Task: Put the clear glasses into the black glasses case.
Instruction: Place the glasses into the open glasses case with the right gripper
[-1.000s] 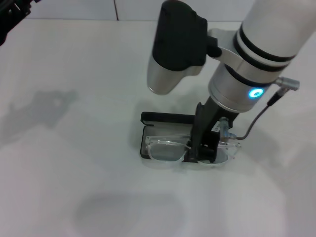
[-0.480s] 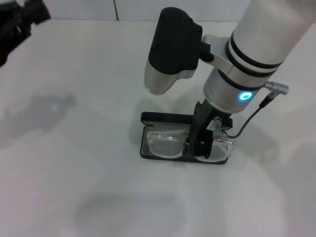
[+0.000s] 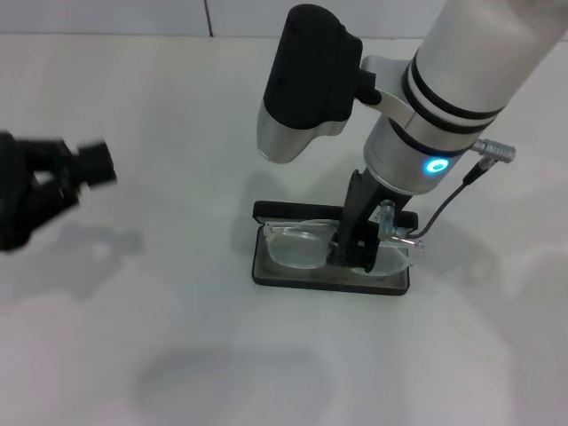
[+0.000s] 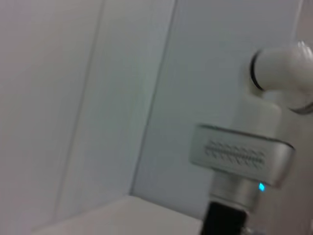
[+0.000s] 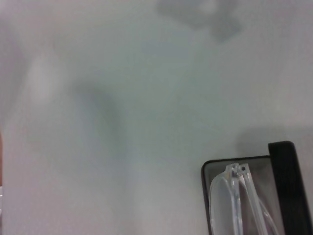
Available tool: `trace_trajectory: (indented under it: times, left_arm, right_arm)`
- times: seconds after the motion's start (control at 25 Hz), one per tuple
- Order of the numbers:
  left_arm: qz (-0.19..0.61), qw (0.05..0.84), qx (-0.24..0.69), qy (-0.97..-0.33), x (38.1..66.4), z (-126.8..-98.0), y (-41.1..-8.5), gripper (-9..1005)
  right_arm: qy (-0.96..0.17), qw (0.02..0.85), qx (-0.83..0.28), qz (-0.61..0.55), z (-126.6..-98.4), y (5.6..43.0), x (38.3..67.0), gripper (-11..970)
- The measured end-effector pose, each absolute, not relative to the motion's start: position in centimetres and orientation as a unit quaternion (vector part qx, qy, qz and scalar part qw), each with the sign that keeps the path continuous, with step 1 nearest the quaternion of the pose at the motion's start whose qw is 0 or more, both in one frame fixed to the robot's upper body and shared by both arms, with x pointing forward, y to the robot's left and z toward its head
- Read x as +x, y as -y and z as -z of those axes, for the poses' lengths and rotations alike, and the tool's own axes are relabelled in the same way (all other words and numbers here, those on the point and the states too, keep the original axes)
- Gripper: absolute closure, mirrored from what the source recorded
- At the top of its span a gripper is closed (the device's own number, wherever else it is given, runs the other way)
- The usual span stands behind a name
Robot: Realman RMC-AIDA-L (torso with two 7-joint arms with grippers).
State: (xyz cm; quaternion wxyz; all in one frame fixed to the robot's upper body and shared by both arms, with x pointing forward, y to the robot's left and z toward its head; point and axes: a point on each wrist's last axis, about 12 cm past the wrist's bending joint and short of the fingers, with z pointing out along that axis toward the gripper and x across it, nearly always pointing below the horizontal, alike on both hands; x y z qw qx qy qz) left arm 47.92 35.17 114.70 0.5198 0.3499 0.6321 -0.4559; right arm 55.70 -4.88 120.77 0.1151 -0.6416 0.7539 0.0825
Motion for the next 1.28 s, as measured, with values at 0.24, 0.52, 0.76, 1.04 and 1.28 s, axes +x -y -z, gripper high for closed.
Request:
trace_trajectory:
  times: [0.24, 0.52, 0.76, 1.04, 1.28]
  left_arm:
    - [0.492, 0.471, 0.369, -0.633, 46.6, -113.3, -33.9, 892]
    - [0.524, 0.449, 0.386, -0.612, 45.8, -111.8, -32.2, 888]
    - [0.531, 0.437, 0.406, -0.602, 45.7, -111.4, -31.3, 889]
    - [0.53, 0.436, 0.423, -0.592, 45.7, -111.2, -30.9, 867]
    - [0.529, 0.438, 0.427, -0.588, 45.6, -111.2, -30.8, 867]
  right_arm:
    - [-0.752, 0.117, -0.644, -0.076, -120.9, 4.6, 55.9, 858]
    - [-0.756, 0.121, -0.64, -0.064, -120.0, 4.6, 55.8, 856]
    - [-0.749, 0.125, -0.648, -0.058, -119.0, 4.2, 55.5, 854]
    - [-0.757, 0.116, -0.64, -0.057, -118.8, 4.2, 55.9, 852]
    - [-0.76, 0.111, -0.638, -0.047, -118.8, 3.8, 56.1, 850]
